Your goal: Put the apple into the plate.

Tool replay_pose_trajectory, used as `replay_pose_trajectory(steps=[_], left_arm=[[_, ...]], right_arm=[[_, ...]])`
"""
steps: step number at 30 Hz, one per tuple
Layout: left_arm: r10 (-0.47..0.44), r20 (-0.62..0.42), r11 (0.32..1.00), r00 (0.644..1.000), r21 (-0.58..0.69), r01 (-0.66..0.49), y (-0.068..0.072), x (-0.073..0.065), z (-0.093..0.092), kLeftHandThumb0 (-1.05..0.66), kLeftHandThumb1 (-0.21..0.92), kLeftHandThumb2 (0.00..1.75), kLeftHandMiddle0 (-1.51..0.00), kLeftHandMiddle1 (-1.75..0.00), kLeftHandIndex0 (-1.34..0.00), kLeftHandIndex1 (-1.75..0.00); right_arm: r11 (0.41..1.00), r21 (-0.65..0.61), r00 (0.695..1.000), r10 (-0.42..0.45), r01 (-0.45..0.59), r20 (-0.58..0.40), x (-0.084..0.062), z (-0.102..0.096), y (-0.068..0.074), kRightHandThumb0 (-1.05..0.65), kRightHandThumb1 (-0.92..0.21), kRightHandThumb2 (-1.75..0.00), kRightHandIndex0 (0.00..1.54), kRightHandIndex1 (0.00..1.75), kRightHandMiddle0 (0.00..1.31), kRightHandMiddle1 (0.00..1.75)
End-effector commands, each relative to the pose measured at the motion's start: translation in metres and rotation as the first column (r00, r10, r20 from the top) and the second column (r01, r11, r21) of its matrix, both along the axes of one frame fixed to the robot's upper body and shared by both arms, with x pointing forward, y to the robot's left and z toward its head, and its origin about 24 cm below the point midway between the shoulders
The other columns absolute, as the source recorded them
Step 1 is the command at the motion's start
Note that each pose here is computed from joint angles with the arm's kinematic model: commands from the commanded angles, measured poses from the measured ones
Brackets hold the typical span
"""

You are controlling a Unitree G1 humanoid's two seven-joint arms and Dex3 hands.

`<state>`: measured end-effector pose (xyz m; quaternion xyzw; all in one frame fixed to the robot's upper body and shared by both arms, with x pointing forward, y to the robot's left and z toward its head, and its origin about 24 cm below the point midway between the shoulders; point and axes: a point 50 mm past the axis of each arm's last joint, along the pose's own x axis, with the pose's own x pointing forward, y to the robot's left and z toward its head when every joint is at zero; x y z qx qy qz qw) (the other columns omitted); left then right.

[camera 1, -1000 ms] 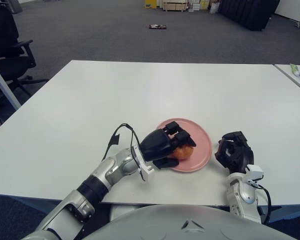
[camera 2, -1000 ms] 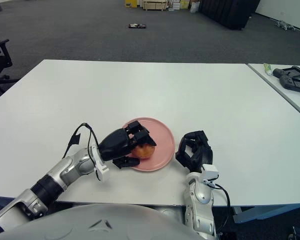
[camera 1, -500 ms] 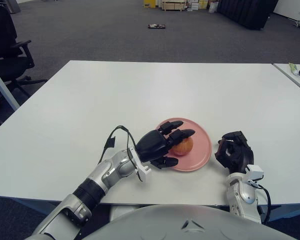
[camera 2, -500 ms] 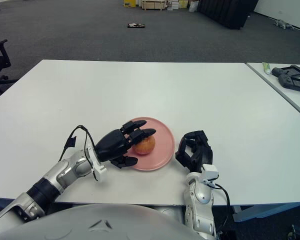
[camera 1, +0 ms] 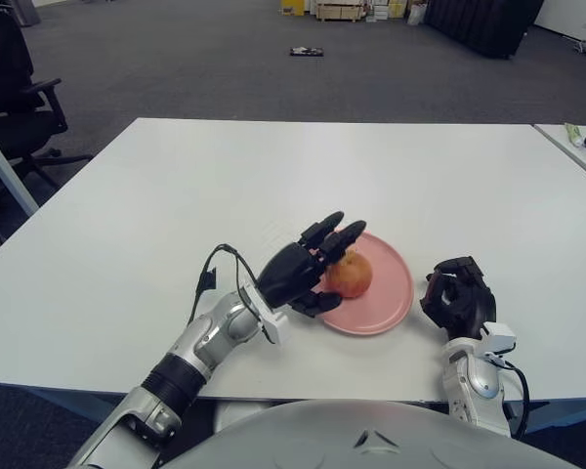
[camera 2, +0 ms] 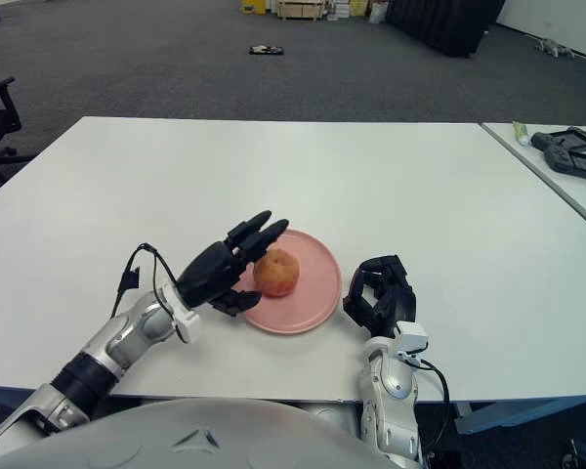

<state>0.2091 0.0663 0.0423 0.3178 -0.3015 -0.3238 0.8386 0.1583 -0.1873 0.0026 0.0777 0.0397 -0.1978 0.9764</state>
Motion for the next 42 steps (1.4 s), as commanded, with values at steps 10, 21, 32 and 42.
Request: replay_pose_trajectory(steps=[10, 21, 32, 42], left_arm=[[0.134, -0.057, 0.977, 0.989, -0.159, -0.142, 0.012, 0.005, 0.004, -0.97, 0.92, 0.95, 0.0, 0.0, 0.0, 0.0], [0.321, -0.178, 0.881, 0.93, -0.303, -0.363, 0.025, 0.009, 0.011, -0.94, 0.92, 0.95, 0.0, 0.0, 0.0, 0.0], [0.478, -0.376, 0.686, 0.794, -0.405, -0.604, 0.041, 0.011, -0.004, -0.64, 0.92, 0.89, -0.05, -0.79, 0.0, -1.21], [0.446, -0.646, 0.54, 0.62, -0.358, -0.762, 0.053, 0.013, -0.025, -0.37, 0.83, 0.67, -0.38, -1.64, -0.24, -1.73]], right_arm=[[1.0, 0.015, 1.0, 0.004, -0.004, 0.002, 0.0, 0.0, 0.003, -0.43, -0.46, -1.14, 1.11, 1.75, 0.49, 1.75], [1.0, 0.018, 1.0, 0.004, -0.004, -0.001, 0.0, -0.001, 0.003, -0.43, -0.47, -1.14, 1.1, 1.75, 0.49, 1.75], [1.0, 0.014, 1.0, 0.008, -0.008, 0.001, 0.0, 0.0, 0.003, -0.43, -0.47, -1.13, 1.09, 1.75, 0.49, 1.75], [1.0, 0.013, 1.0, 0.014, -0.014, 0.007, 0.0, 0.0, 0.003, -0.43, -0.48, -1.12, 1.09, 1.75, 0.48, 1.75]])
